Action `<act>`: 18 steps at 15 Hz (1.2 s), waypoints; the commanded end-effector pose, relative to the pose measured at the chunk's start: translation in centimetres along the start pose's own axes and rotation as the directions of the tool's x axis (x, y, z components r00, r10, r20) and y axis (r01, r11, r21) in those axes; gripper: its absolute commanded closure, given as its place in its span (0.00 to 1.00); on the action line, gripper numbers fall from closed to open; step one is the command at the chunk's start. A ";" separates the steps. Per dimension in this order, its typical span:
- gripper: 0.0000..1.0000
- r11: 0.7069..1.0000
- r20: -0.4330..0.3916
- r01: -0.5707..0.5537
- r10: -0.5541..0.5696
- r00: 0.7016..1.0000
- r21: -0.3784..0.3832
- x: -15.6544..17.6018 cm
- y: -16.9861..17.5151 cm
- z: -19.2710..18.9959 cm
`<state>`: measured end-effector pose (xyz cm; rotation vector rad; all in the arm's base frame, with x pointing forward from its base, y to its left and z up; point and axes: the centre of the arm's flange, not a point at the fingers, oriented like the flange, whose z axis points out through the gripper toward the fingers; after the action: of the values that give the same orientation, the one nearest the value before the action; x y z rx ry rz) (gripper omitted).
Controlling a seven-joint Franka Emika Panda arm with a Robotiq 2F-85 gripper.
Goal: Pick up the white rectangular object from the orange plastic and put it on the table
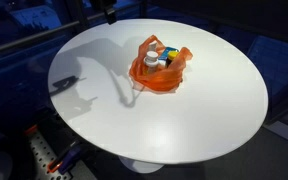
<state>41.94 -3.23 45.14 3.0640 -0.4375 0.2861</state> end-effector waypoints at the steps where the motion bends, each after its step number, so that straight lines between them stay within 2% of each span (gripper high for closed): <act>1: 0.00 1.000 0.000 0.000 0.000 1.000 0.000 0.0 0.0 0.0; 4: 0.00 1.000 -0.005 -0.001 0.001 1.000 -0.007 0.4 -0.1 -0.2; 8: 0.00 0.999 -0.035 -0.045 0.044 0.998 -0.020 3.1 -0.6 -1.0; 12: 0.00 0.990 -0.061 -0.131 0.128 0.990 -0.050 6.5 0.4 -0.7; 18: 0.00 0.944 -0.081 -0.303 0.294 0.952 -0.132 11.0 4.3 3.1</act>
<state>48.80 -8.55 44.94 2.9008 -0.7743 0.3434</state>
